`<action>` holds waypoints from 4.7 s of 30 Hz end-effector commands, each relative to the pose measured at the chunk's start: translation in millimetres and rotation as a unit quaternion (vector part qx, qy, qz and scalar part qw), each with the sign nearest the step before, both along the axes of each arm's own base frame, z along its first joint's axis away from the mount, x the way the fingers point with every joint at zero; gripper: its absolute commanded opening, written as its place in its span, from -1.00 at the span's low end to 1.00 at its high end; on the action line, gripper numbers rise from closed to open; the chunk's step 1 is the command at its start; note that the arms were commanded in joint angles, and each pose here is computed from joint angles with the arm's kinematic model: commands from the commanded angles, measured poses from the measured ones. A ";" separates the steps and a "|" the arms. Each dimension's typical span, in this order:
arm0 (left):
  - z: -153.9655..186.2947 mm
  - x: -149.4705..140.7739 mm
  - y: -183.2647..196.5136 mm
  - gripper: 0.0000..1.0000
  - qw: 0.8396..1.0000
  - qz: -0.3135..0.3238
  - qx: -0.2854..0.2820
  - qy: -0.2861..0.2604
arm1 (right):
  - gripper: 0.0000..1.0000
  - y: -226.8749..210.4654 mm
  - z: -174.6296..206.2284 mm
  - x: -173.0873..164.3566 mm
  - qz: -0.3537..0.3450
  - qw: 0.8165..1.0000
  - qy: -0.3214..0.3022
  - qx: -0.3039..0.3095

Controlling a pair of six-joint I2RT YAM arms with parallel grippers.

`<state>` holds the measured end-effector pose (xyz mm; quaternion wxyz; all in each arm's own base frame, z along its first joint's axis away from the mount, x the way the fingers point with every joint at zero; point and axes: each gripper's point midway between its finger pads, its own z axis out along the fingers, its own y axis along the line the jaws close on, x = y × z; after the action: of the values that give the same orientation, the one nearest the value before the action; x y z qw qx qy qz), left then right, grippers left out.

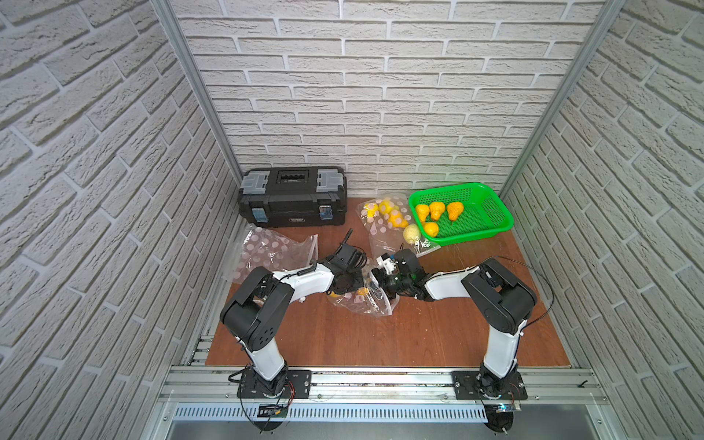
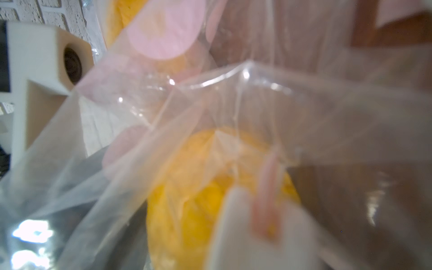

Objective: Open the zip-top bag and take out the pear
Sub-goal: Pick up the pear from the zipper food storage bag, then place the pear in the basket, then pick up the pear from the zipper food storage bag.

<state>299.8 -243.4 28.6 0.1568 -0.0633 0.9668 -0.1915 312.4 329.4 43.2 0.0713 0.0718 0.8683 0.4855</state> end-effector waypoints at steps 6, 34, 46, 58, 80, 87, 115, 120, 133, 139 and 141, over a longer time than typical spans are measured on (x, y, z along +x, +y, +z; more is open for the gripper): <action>-16.9 -14.6 -3.9 -1.00 1.000 -0.012 -0.010 0.026 | 0.36 -12.0 0.9 15.3 -0.051 0.997 -0.035 -0.042; -1.4 -6.1 13.0 -1.00 1.000 0.007 0.002 0.015 | -0.29 -184.7 78.7 -31.7 -0.148 0.977 -0.063 -0.141; 48.6 2.8 16.9 -0.75 0.999 0.015 -0.011 -0.030 | -0.33 -289.1 149.0 59.3 -0.242 0.938 -0.135 -0.207; 81.5 5.6 54.8 -0.63 0.997 0.045 -0.016 -0.064 | -0.30 -331.0 127.2 162.8 -0.203 0.939 -0.086 -0.264; 54.5 3.8 117.8 -0.45 0.995 0.096 -0.002 -0.038 | 0.38 -349.7 90.5 204.0 -0.177 0.930 -0.052 -0.317; 51.9 8.9 120.1 -0.43 0.995 0.093 0.005 -0.036 | 0.34 -346.7 131.4 184.3 -0.182 0.926 -0.082 -0.322; -13.9 3.3 82.2 -0.55 0.998 0.058 -0.004 0.031 | -0.28 -130.7 55.2 -25.3 0.063 0.989 -0.010 -0.137; -14.5 0.5 81.7 -0.57 0.998 0.062 -0.004 0.026 | -0.32 -111.6 42.1 -33.1 0.074 0.991 0.001 -0.112; 30.2 -22.7 110.5 -0.19 0.994 0.107 -0.019 -0.025 | -0.38 -116.9 -17.3 -34.7 0.067 0.984 0.060 -0.153; 25.4 -24.3 94.9 0.06 0.987 0.125 -0.103 -0.017 | -0.40 -121.4 -26.5 -38.4 0.073 0.980 0.069 -0.169; 22.3 -18.9 87.6 0.07 0.984 0.128 -0.124 -0.014 | -0.40 -121.4 -26.0 -38.8 0.074 0.980 0.068 -0.170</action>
<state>268.1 -141.2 45.9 0.1799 -0.1866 0.9362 -0.2373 275.6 210.6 20.5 -0.0148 0.0344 0.9390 0.3420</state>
